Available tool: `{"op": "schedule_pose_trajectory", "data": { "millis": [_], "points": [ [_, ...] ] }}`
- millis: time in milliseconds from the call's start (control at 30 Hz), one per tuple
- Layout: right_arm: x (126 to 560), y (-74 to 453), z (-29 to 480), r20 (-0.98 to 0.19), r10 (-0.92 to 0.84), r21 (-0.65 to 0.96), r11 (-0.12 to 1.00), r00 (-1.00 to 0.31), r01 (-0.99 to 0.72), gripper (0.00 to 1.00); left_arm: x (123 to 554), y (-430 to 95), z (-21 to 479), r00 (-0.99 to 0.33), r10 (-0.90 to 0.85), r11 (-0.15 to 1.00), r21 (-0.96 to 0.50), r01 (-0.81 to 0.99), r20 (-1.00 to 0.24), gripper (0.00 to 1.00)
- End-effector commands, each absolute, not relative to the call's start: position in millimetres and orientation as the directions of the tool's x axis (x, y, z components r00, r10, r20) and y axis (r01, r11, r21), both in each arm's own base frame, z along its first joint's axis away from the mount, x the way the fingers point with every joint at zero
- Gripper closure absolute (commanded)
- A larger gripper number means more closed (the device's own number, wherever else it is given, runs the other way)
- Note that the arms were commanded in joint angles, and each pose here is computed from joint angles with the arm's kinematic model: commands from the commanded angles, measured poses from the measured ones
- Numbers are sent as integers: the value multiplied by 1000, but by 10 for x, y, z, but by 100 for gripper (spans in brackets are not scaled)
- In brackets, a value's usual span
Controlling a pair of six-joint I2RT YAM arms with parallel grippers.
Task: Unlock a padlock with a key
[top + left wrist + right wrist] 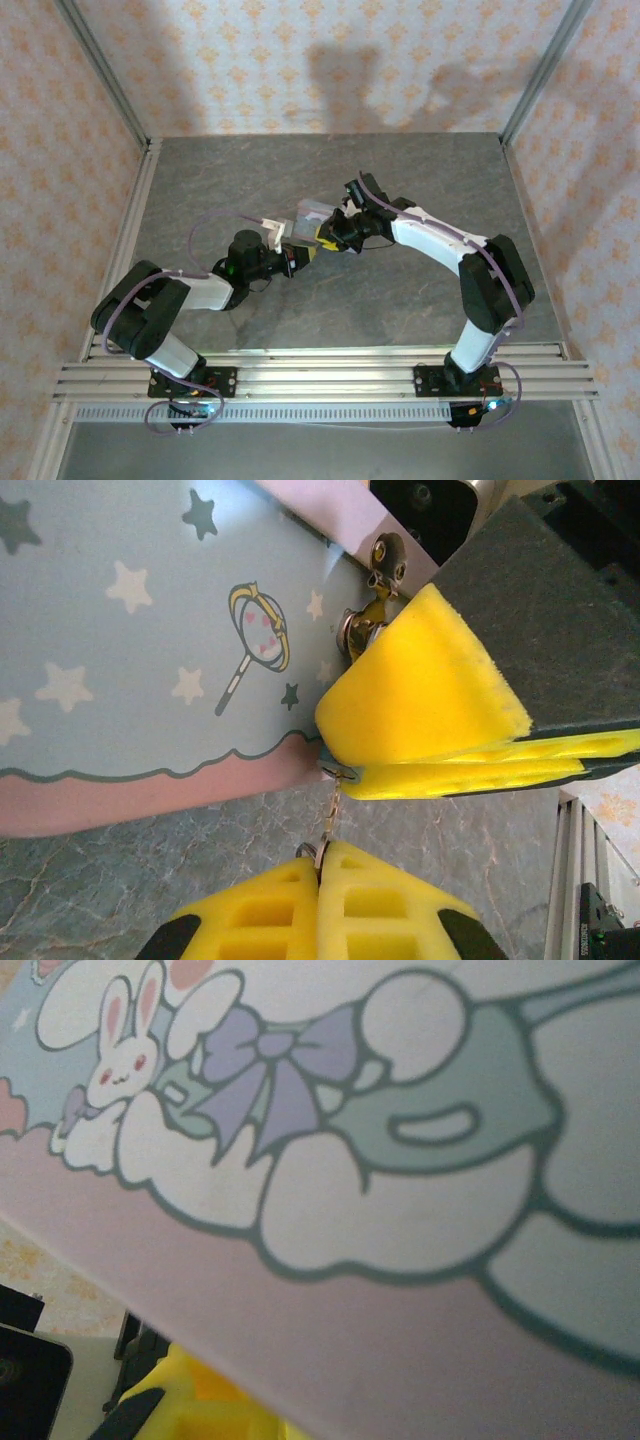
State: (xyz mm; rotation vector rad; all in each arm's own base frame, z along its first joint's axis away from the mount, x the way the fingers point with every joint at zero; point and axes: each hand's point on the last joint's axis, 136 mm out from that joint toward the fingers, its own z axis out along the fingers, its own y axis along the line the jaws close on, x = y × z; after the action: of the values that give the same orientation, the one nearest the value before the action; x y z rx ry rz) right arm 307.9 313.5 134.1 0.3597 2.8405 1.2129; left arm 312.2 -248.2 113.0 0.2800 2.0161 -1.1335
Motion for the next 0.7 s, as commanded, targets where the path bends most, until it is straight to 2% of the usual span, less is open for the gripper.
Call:
{"op": "schedule_pose_trajectory", "data": {
  "millis": [0, 367, 667],
  "points": [
    [2825, 3336, 1402, 113, 112, 735, 660, -987, 158, 100, 3220, -2578, 1572, -535, -198, 545, -546, 636, -821, 100],
    [2762, 3326, 1302, 136, 98, 701, 694, -986, 165, 100, 3149, -2487, 1631, -491, -121, 600, -457, 657, -863, 100],
    [2741, 3379, 1318, 155, 80, 705, 689, -985, 167, 100, 3170, -2508, 1554, -510, -145, 590, -488, 643, -848, 100]
  ]
}}
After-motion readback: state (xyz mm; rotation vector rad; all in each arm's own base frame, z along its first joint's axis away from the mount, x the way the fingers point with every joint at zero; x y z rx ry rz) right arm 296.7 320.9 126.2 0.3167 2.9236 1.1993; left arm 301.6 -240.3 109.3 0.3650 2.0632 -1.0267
